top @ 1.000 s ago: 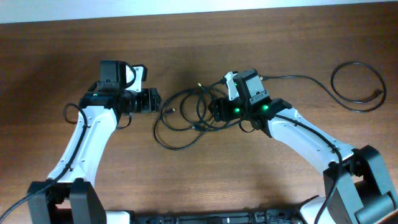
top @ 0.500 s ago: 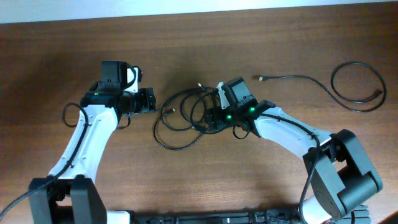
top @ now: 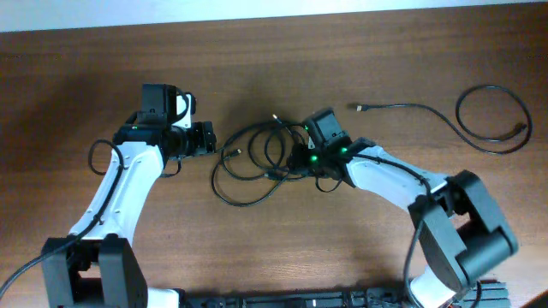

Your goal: Untangle cables

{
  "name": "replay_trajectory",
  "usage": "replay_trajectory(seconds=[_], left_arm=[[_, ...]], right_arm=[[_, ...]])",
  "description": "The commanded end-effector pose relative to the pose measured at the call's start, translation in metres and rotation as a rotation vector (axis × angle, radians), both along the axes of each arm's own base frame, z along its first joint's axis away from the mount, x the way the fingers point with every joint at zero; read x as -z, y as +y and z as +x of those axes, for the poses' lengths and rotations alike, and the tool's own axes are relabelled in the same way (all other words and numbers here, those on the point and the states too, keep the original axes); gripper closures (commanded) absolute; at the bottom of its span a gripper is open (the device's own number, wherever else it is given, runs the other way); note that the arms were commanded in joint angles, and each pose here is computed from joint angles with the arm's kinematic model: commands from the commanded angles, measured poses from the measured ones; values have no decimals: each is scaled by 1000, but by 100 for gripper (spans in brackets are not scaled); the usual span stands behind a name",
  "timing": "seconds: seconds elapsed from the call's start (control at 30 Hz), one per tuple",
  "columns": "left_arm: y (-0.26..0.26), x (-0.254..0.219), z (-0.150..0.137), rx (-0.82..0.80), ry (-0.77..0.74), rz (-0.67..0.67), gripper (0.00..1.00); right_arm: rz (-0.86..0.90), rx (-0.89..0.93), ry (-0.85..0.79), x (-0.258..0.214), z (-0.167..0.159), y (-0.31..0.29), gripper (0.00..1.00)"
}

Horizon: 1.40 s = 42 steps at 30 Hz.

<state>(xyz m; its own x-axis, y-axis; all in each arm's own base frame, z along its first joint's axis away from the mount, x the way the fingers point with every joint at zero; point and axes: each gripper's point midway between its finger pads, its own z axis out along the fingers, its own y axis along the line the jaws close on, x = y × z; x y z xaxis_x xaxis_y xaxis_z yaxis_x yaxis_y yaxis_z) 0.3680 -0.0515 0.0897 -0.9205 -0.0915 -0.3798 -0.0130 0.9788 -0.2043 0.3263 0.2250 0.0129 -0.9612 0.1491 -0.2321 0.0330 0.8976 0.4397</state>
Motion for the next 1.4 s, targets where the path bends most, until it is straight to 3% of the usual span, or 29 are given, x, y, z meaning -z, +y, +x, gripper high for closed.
replay_trajectory(seconds=[0.0, 0.17, 0.27, 0.43, 0.6, 0.8, 0.93, 1.03, 1.23, 1.37], left_arm=[[-4, 5, -3, -2, 19, -17, 25], [-4, 5, -3, -2, 19, -17, 25], [-4, 5, -3, -2, 19, -17, 25], [-4, 5, -3, -2, 19, -17, 24], [-4, 5, -3, -2, 19, -17, 24], [-4, 5, -3, -2, 19, -17, 24], [-4, 5, -3, -2, 20, -17, 24], [-4, 5, -3, -2, 20, -17, 24], [-4, 5, -3, -2, 19, -17, 24], [-6, 4, -3, 3, 20, -29, 22]], right_arm=[[-7, 32, 30, 12, -1, 1, 57], [2, 32, 17, 14, 3, 3, 86], [2, 32, 15, 14, 4, 3, 96], [-7, -15, -17, 9, 5, 4, 96], [-25, -146, -224, -45, 19, 6, 96], [-84, -156, -672, -217, 44, -11, 96], [-28, -52, -954, -343, 31, -34, 96], [-8, 2, -1068, -393, 16, -49, 96], [24, 4, -1155, -427, -7, -60, 96], [91, -156, -1150, -422, -17, -34, 96]])
